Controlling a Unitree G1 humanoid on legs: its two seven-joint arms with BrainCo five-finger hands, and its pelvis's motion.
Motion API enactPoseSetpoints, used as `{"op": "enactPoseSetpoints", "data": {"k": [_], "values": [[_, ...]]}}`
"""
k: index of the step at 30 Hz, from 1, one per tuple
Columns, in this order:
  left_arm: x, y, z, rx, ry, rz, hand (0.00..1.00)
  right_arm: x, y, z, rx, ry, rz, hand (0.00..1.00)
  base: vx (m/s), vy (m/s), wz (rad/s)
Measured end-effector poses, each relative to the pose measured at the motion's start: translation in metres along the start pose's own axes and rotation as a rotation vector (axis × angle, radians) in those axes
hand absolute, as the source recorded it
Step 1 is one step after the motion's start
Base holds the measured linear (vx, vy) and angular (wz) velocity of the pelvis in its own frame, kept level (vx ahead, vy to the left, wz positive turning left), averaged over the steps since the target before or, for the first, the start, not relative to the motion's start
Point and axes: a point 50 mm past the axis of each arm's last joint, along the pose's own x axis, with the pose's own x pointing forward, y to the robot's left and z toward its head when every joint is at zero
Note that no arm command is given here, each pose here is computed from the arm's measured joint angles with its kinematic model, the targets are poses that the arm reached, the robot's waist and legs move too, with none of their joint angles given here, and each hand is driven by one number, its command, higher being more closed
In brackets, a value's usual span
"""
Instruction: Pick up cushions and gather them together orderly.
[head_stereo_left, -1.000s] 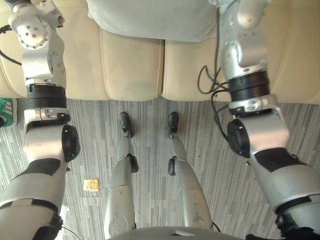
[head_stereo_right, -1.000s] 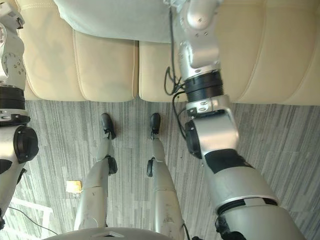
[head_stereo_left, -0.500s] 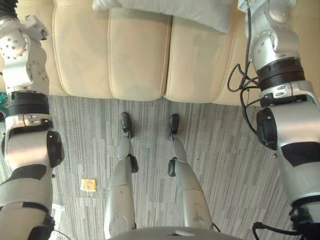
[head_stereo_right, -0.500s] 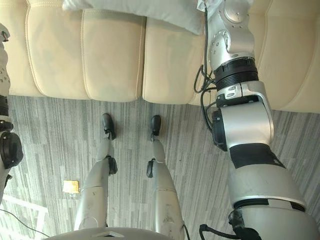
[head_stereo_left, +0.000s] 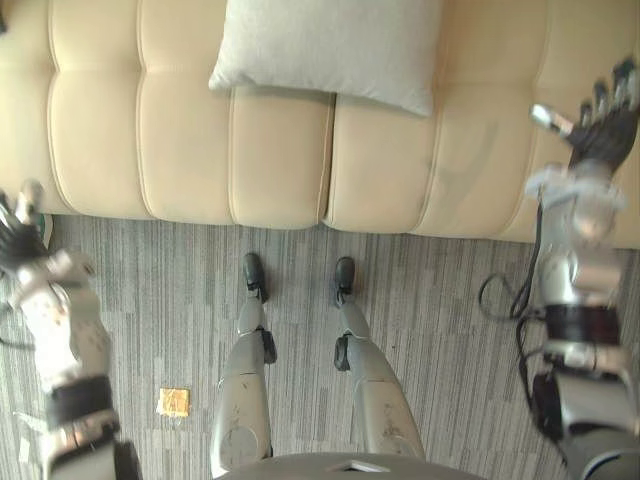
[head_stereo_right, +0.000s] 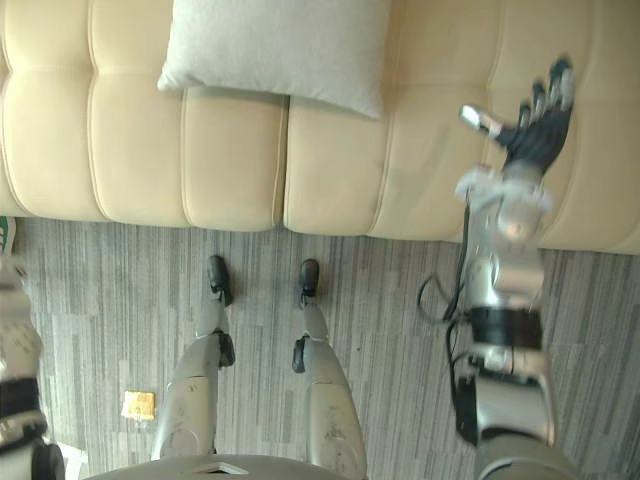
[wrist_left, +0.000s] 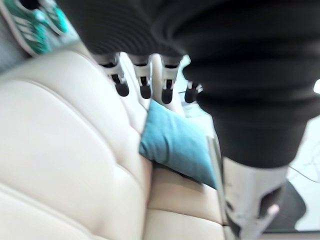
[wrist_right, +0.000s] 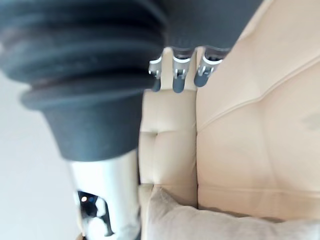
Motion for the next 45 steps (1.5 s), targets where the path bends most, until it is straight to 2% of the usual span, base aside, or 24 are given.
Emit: {"op": "enactPoseSetpoints", "data": {"k": [2, 6, 7, 9, 11, 14, 17, 23, 31, 34, 40, 45], "values": [[-0.025, 0.014, -0.029, 0.025, 0.124, 0.014, 0.00, -0.030, -0.009, -0.029, 0.005, 0.109, -0.015, 0.00, 0.01, 0.011, -0.02], [-0.069, 0.027, -0.089, 0.125, 0.412, -0.046, 0.00, -0.098, -0.008, -0.084, 0.008, 0.357, 0.022, 0.00, 0.06, 0.002, -0.09], [-0.086, 0.037, -0.109, 0.137, 0.519, -0.022, 0.00, -0.124, -0.007, -0.104, -0.009, 0.460, 0.036, 0.00, 0.10, -0.015, -0.16], [-0.105, 0.046, -0.129, 0.147, 0.627, 0.009, 0.00, -0.145, -0.008, -0.119, -0.040, 0.547, 0.050, 0.00, 0.09, -0.011, -0.16], [-0.140, 0.062, -0.156, 0.228, 0.810, 0.028, 0.00, -0.181, -0.016, -0.140, -0.124, 0.686, 0.057, 0.00, 0.10, -0.005, -0.08], [-0.170, 0.077, -0.171, 0.324, 0.948, 0.030, 0.00, -0.220, -0.027, -0.163, -0.194, 0.864, 0.056, 0.00, 0.10, 0.008, -0.13], [-0.202, 0.097, -0.183, 0.502, 1.097, 0.012, 0.00, -0.266, -0.038, -0.188, -0.295, 1.088, 0.077, 0.00, 0.04, 0.018, -0.31], [-0.232, 0.121, -0.188, 0.594, 1.251, 0.092, 0.00, -0.325, -0.061, -0.202, -0.415, 1.377, 0.052, 0.00, 0.04, 0.017, -0.17], [-0.235, 0.130, -0.186, 0.651, 1.284, 0.107, 0.00, -0.339, -0.074, -0.203, -0.444, 1.459, 0.001, 0.00, 0.03, 0.039, -0.04], [-0.230, 0.132, -0.185, 0.696, 1.274, 0.086, 0.00, -0.335, -0.069, -0.205, -0.433, 1.447, 0.011, 0.00, -0.01, 0.066, -0.31], [-0.221, 0.132, -0.184, 0.703, 1.244, 0.103, 0.00, -0.324, -0.059, -0.208, -0.422, 1.418, 0.035, 0.00, -0.03, 0.059, -0.30], [-0.204, 0.144, -0.175, 0.765, 1.207, 0.119, 0.00, -0.328, -0.049, -0.210, -0.429, 1.435, 0.087, 0.00, 0.01, -0.115, 0.27]]}}
